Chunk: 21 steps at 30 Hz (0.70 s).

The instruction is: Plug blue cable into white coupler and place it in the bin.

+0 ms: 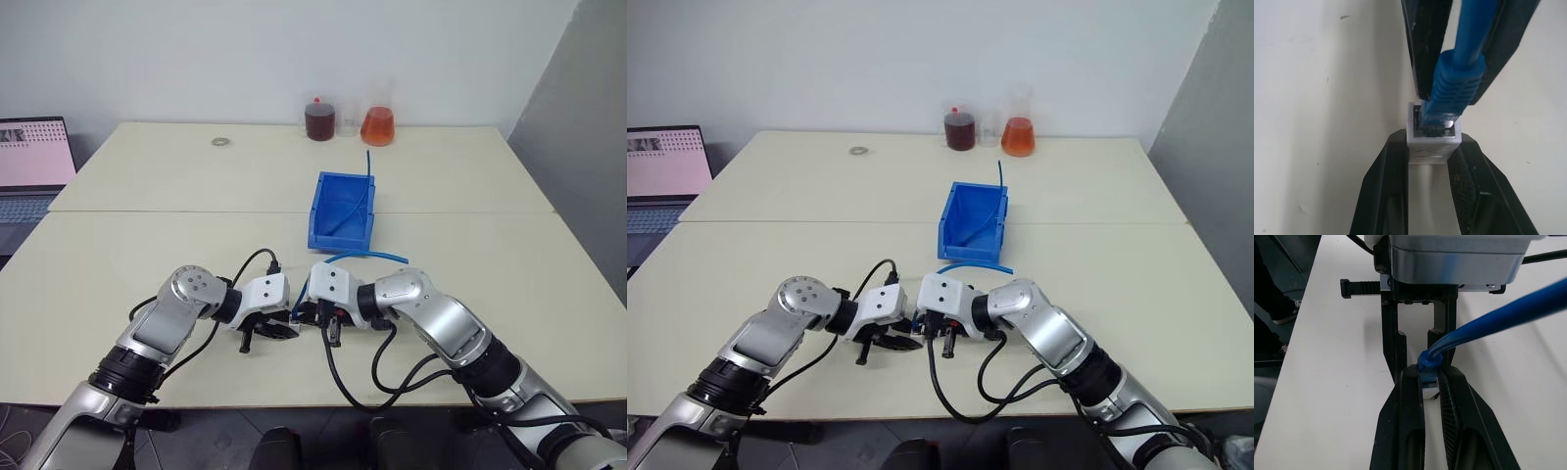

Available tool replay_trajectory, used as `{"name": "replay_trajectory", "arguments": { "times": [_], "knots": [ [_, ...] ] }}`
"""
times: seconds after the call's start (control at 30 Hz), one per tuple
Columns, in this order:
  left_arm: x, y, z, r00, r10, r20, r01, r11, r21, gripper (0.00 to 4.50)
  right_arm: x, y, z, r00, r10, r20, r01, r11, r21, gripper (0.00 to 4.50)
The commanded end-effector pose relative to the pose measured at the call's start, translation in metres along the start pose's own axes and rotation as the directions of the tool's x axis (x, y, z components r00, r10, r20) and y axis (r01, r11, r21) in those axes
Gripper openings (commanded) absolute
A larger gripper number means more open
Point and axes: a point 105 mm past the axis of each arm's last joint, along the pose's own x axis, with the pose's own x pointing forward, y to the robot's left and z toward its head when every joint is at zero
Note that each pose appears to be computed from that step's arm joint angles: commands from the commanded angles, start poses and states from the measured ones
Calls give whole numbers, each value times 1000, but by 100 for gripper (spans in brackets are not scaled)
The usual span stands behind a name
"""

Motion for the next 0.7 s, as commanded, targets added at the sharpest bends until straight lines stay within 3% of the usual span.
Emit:
{"name": "replay_trajectory", "arguments": {
  "times": [0.03,0.7],
  "knots": [
    [8,-4,11,999,-15,28,14,1000,23,78,31,44,-26,976,203,-74,-198,977,77,14],
    [7,-8,11,999,-9,40,9,1000,1,78,44,60,-43,938,301,-172,-295,954,62,14]
  ]
}}
